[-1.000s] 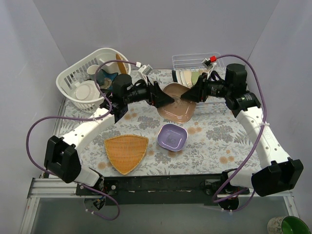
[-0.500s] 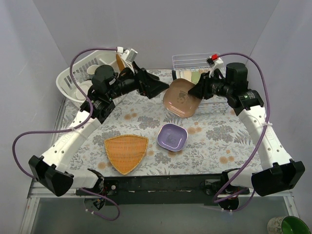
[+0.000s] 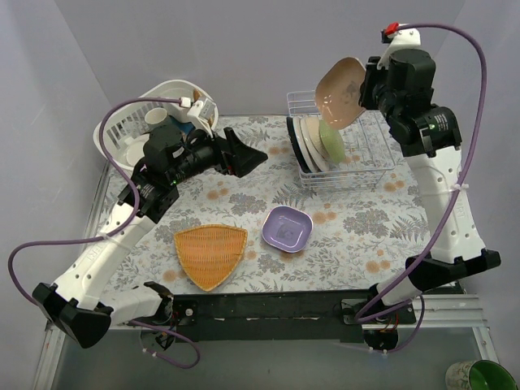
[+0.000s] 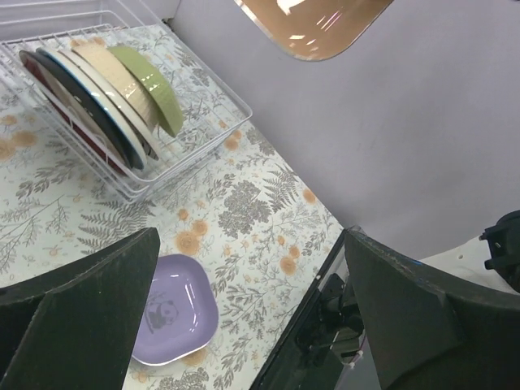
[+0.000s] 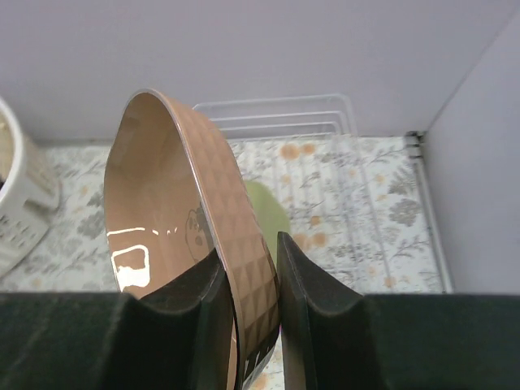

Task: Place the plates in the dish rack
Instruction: Insert the plate into the dish rack.

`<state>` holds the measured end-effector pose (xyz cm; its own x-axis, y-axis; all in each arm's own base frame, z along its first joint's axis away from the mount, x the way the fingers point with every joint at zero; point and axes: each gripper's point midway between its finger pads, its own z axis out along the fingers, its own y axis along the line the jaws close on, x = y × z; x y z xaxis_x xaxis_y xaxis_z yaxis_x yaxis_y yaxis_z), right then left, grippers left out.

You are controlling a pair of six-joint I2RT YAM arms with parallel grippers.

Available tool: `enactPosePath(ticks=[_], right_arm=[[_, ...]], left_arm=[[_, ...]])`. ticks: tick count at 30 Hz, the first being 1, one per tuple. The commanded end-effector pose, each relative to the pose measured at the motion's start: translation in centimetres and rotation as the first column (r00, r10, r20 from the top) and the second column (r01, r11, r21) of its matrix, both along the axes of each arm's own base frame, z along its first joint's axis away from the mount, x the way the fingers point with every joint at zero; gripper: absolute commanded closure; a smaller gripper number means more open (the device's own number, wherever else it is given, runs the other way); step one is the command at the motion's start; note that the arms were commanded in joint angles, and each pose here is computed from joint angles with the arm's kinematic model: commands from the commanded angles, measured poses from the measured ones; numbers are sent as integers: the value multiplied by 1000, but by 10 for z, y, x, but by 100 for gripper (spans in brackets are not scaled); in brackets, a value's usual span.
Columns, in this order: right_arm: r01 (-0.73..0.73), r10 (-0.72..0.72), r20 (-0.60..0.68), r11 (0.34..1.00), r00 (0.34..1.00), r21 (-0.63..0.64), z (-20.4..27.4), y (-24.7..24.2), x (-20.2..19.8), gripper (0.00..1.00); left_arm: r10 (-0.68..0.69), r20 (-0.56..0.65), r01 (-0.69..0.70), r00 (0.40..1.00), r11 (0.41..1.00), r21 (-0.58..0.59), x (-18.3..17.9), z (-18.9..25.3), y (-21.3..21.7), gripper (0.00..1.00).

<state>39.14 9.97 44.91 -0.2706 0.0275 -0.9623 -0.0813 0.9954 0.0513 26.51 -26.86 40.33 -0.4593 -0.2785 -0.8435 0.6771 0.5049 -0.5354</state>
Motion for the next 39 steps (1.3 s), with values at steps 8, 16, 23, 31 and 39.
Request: enactPosePath(ticks=[8, 16, 23, 31, 39], right_arm=[[561, -523, 212, 718, 826, -412, 17, -59, -18, 99], [657, -586, 319, 559, 744, -505, -5, -62, -13, 99], [620, -533, 338, 537, 775, -572, -33, -46, 11, 99], [550, -469, 310, 562, 827, -618, -66, -24, 55, 99], [476, -439, 240, 574, 866, -666, -110, -26, 81, 99]], left_arm=[[56, -20, -55, 998, 997, 58, -5, -18, 15, 2], [56, -44, -53, 997, 997, 64, -6, -33, 15, 2], [42, -94, -35, 995, 996, 79, -6, -53, 11, 2], [50, -109, -39, 993, 994, 101, 1, -62, 9, 2], [53, -134, -35, 990, 991, 130, 8, -72, 6, 2]])
